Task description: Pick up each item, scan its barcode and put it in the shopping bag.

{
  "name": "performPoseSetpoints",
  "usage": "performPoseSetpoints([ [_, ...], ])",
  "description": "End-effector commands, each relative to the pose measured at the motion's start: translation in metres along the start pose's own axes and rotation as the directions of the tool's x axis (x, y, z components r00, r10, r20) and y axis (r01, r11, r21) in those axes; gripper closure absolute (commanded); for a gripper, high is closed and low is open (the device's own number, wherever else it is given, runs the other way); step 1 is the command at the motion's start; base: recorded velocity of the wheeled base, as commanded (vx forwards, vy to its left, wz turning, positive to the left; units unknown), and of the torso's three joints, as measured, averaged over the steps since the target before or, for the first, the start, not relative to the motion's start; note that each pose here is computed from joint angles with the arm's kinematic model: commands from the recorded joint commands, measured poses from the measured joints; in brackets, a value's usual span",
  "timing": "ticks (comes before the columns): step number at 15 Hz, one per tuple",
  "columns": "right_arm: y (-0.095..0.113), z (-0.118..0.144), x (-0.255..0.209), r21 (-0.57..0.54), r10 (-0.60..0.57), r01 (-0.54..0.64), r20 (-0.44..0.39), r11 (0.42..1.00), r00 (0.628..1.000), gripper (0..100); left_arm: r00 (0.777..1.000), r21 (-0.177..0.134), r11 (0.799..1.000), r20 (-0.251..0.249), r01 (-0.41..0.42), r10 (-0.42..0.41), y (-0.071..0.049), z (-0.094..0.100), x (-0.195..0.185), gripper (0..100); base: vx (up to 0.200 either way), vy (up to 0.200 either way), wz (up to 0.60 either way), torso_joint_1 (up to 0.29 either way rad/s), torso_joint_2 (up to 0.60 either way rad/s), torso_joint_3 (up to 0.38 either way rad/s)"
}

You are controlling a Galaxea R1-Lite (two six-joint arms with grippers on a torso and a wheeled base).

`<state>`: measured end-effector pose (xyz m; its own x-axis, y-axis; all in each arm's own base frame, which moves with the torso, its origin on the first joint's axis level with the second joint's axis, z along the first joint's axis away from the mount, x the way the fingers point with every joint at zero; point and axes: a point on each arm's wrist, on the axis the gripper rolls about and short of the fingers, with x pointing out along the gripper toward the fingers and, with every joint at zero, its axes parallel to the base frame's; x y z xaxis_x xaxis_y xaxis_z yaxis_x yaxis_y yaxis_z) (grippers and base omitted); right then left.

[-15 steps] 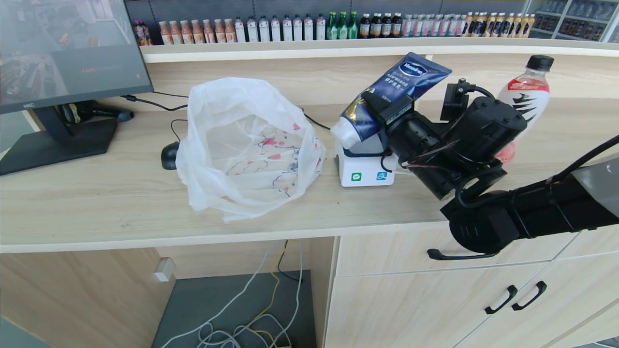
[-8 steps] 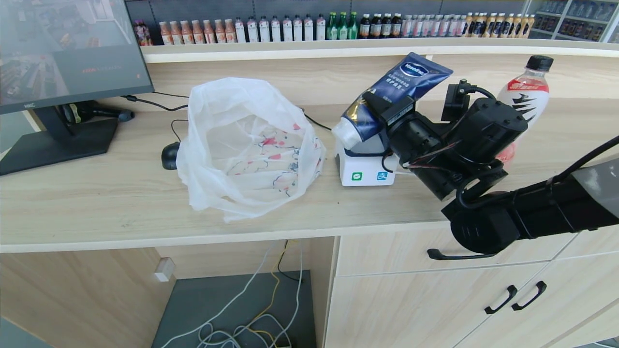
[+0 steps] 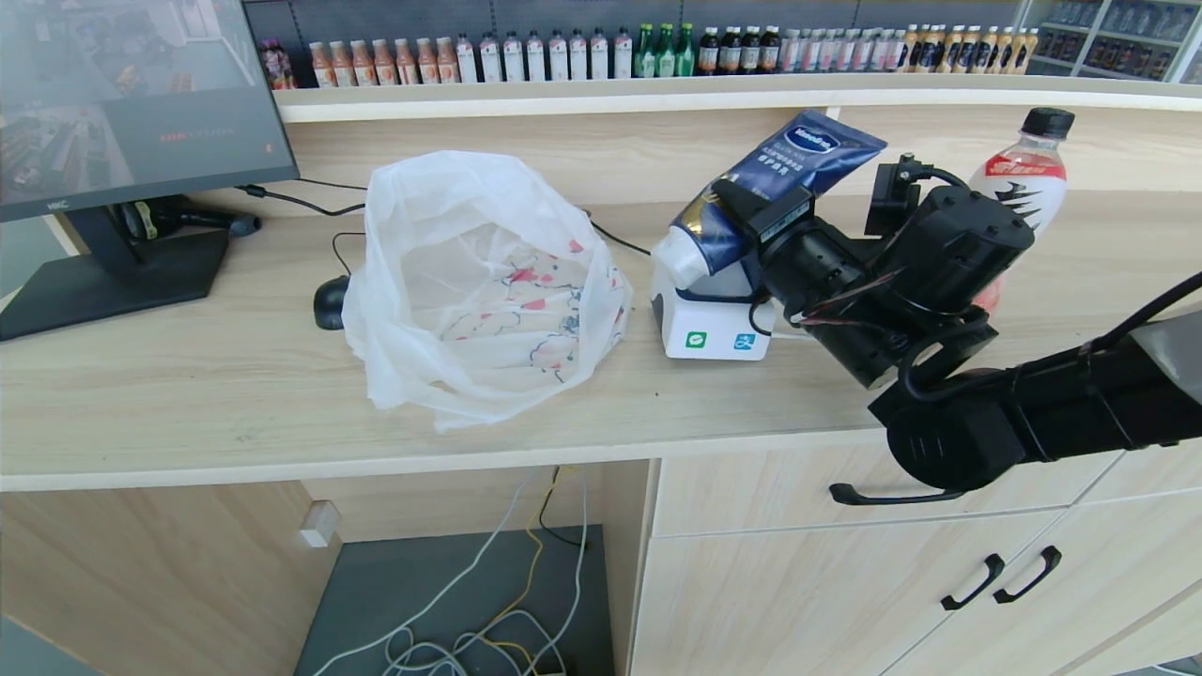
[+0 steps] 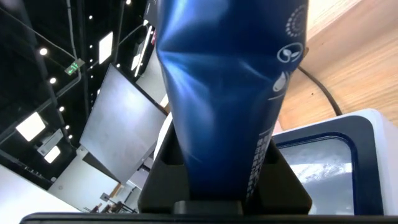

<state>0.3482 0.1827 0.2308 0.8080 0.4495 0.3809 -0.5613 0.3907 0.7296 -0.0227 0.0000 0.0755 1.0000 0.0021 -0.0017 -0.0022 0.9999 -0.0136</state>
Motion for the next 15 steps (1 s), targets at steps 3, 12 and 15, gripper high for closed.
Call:
performPoseSetpoints([
  [3,0.000,0.001,-0.006,0.009,-0.030,0.030,0.009,1.000,1.000,100,1.000,0.000,1.000,0.000,-0.001,0.001,0.000,0.000,0.000,0,0.000,0.000,0.00,0.000,0.00,0.000],
  [12,-0.003,0.000,-0.013,0.027,-0.052,0.052,-0.004,0.998,0.999,100,1.000,0.000,1.000,-0.001,-0.001,0.001,0.000,0.000,0.000,0,0.000,0.000,0.00,0.000,0.00,0.000],
  [15,-0.003,0.000,-0.013,0.026,-0.053,0.053,-0.003,0.998,0.999,100,1.000,0.000,1.000,0.000,-0.001,0.001,0.000,0.000,0.000,0,0.000,0.000,0.00,0.000,0.00,0.000],
])
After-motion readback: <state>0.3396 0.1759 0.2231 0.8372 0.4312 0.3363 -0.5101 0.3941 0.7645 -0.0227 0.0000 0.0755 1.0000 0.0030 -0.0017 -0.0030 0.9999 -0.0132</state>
